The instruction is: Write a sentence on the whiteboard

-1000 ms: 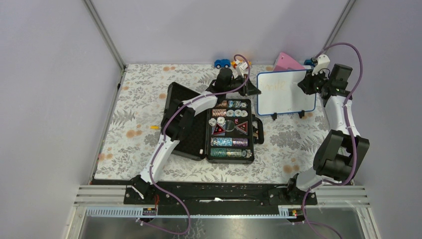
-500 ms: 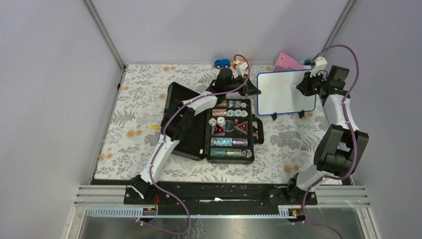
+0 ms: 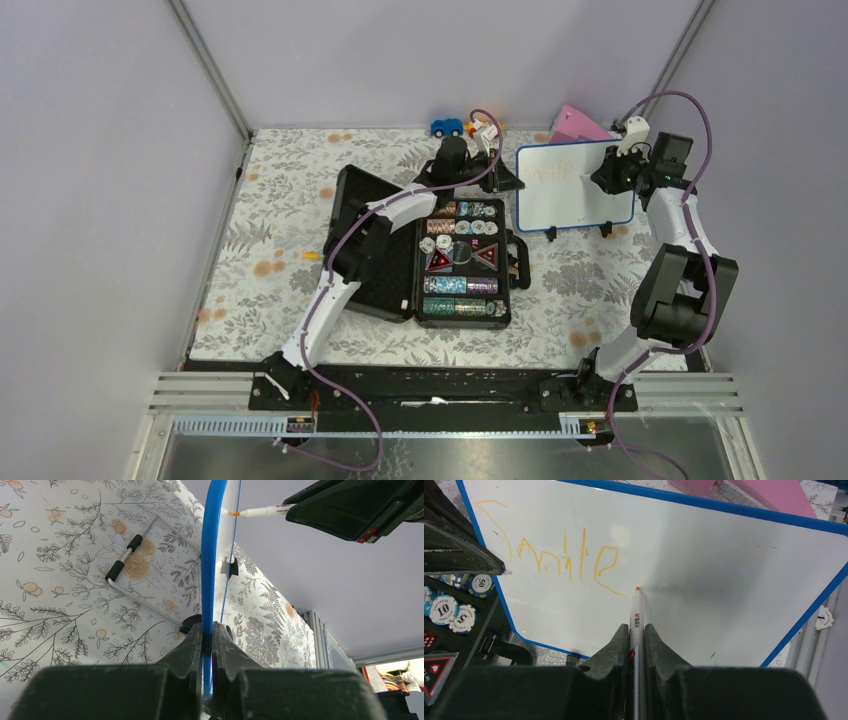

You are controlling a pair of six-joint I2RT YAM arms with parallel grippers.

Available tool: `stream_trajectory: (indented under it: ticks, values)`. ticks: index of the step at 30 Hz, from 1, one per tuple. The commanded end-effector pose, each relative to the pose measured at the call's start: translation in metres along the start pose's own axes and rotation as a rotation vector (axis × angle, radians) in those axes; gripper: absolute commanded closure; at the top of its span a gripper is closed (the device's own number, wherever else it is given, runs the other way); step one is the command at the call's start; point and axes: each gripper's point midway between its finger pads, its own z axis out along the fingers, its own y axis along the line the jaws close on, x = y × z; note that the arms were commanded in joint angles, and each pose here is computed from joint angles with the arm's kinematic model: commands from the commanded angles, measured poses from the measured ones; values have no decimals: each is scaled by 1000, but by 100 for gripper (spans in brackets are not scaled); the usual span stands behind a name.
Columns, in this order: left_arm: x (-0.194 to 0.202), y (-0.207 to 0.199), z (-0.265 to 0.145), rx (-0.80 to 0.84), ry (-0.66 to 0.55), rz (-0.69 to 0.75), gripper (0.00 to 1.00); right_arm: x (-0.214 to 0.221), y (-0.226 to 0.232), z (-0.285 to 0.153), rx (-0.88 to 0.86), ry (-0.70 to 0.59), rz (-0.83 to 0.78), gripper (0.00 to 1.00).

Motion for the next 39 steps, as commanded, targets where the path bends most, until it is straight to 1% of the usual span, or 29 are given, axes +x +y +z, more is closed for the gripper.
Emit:
stream_trajectory:
  ticks: [1, 10, 16, 21, 23, 28, 33, 36, 39]
  values:
    - [-3, -14, -1, 27, 5, 21, 100, -16, -6, 4, 28, -38, -56, 100]
    - [-4, -14, -1, 26, 3, 22, 100, -10, 2, -1, 9, -26, -55, 100]
    - [-2, -13, 0, 25, 7, 20, 100, -21, 30, -24, -63, -52, -54, 100]
    - [-4, -15, 0, 27, 4, 19, 100, -29, 40, -38, -78, -66, -60, 100]
    - [-4, -15, -1, 28, 3, 20, 100, -32, 36, -39, -59, -70, -65, 100]
    - [-4, -15, -2, 22, 8, 24, 100, -40, 6, -38, 20, -84, -46, 100]
    - [-10, -15, 0, 8, 6, 46, 100, -42, -10, -37, 48, -93, -36, 100]
    - [-17, -11, 0, -15, 13, 74, 100, -44, -13, -40, 51, -101, -30, 100]
    - [-23, -6, -2, -37, 31, 140, 100, -46, -12, -43, 43, -110, -25, 100]
